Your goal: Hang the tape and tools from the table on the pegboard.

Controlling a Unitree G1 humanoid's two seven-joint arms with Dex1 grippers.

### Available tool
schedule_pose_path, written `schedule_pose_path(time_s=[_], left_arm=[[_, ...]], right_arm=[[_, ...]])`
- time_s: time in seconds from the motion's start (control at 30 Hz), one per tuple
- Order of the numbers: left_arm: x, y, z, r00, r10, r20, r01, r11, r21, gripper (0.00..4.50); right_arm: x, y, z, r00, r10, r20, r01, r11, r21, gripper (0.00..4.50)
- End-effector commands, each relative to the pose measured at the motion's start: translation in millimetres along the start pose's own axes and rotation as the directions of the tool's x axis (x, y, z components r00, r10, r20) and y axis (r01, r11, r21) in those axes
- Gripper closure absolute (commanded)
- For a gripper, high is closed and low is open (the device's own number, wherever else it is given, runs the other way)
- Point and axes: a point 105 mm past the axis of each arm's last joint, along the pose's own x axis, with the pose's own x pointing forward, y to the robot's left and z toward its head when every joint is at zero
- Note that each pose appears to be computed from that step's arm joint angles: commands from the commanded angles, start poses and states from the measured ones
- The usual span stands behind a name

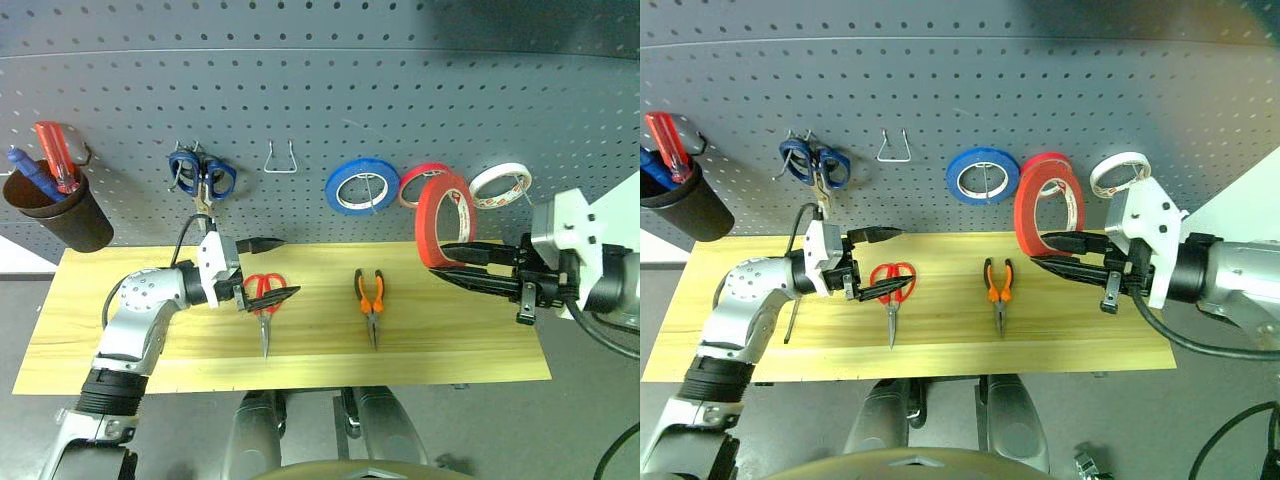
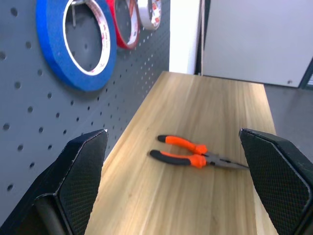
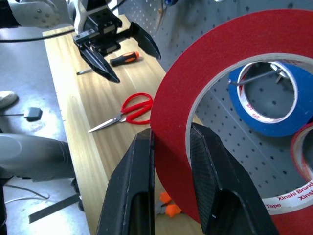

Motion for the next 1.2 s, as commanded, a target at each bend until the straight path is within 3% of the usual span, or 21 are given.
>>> schedule_pose_path(time_s=[0.03,0.27,0.67,0.9,1.2], left_arm=[[5.0,4.0,6.0,1.000,-0.004,0.023,0.003,0.999,0.041,0.00],[7.6,8.5,6.9,0.999,0.004,0.036,-0.006,0.998,0.055,0.00],[7.0,8.8,31.2,0.994,-0.012,0.106,0.010,1.000,0.026,0.00],[5.0,13.3,47.1,0.992,0.003,0.128,-0.004,1.000,0.011,0.00],[3.9,20.9,56.3,0.987,0.044,0.154,-0.045,0.999,0.003,0.00]], right_arm=[[-2.4,-5.9,5.3,0.997,-0.071,0.000,0.071,0.996,-0.061,3.83],[6.4,-21.3,-21.4,0.984,-0.167,-0.056,0.161,0.983,-0.092,3.83],[48.2,-59.8,-57.3,0.964,-0.265,-0.024,0.259,0.955,-0.145,3.83],[74.4,-78.9,-70.8,0.957,-0.290,-0.027,0.278,0.936,-0.216,3.83],[97.9,-104.1,-66.5,0.935,-0.353,0.035,0.349,0.899,-0.266,3.83]])
